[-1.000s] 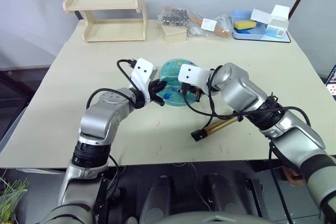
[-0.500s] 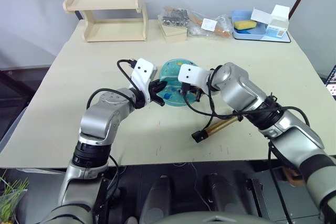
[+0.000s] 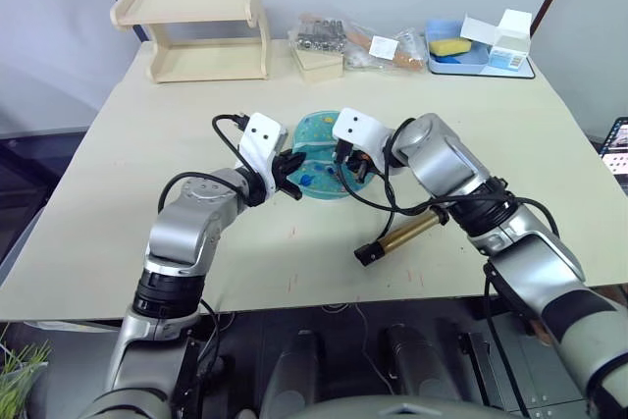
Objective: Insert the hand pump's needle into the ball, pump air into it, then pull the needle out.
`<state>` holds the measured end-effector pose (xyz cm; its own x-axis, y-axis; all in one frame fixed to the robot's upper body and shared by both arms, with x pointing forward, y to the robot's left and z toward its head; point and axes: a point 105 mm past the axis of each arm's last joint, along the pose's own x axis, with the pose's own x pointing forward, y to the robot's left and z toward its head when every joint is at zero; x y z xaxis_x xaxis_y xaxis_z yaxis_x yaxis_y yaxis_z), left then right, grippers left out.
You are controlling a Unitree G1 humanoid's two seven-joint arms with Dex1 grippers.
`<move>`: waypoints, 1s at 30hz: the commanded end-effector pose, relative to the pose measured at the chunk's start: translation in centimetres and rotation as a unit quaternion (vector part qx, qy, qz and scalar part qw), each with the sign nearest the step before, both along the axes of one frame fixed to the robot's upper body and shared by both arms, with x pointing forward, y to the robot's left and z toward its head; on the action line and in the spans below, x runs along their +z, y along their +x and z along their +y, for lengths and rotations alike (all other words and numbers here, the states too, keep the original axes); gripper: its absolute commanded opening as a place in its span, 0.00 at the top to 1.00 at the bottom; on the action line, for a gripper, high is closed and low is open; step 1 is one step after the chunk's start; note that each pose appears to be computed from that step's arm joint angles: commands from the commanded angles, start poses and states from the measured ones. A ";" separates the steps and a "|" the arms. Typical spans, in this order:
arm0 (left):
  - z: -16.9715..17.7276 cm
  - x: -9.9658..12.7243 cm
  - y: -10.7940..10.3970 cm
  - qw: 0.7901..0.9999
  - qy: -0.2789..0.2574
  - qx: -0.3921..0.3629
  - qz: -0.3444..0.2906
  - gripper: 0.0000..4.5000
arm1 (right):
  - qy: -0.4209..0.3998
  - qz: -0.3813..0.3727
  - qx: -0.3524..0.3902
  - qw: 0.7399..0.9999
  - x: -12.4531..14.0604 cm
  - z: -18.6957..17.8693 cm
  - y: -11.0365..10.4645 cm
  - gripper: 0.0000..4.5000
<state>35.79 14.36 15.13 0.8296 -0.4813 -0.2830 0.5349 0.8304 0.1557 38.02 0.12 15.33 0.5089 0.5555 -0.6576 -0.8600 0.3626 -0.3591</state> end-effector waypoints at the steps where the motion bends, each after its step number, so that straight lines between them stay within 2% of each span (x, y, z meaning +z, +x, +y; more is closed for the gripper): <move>1: -0.7 -2.2 -0.3 0.999 0.006 -0.021 0.040 1.00 | 0.012 -0.006 0.065 0.998 0.7 3.1 -1.3 0.93; 11: -1.4 -2.5 -0.5 0.998 0.008 -0.049 0.043 1.00 | -0.039 -0.048 0.114 0.992 1.1 4.6 -1.1 0.93; 19: -1.6 -3.0 -0.8 0.997 0.011 -0.060 0.050 1.00 | 0.003 -0.034 0.143 0.989 2.9 6.6 -2.0 0.93; 30: -1.7 -3.4 -0.8 0.996 0.012 -0.068 0.054 1.00 | -0.004 -0.027 0.141 0.990 1.9 7.3 -1.6 0.93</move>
<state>36.14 15.39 14.83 0.8251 -0.4835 -0.2922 0.5461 0.8151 0.1933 38.67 2.55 15.59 0.4482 0.5574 -0.6989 -0.8928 0.2398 -0.3812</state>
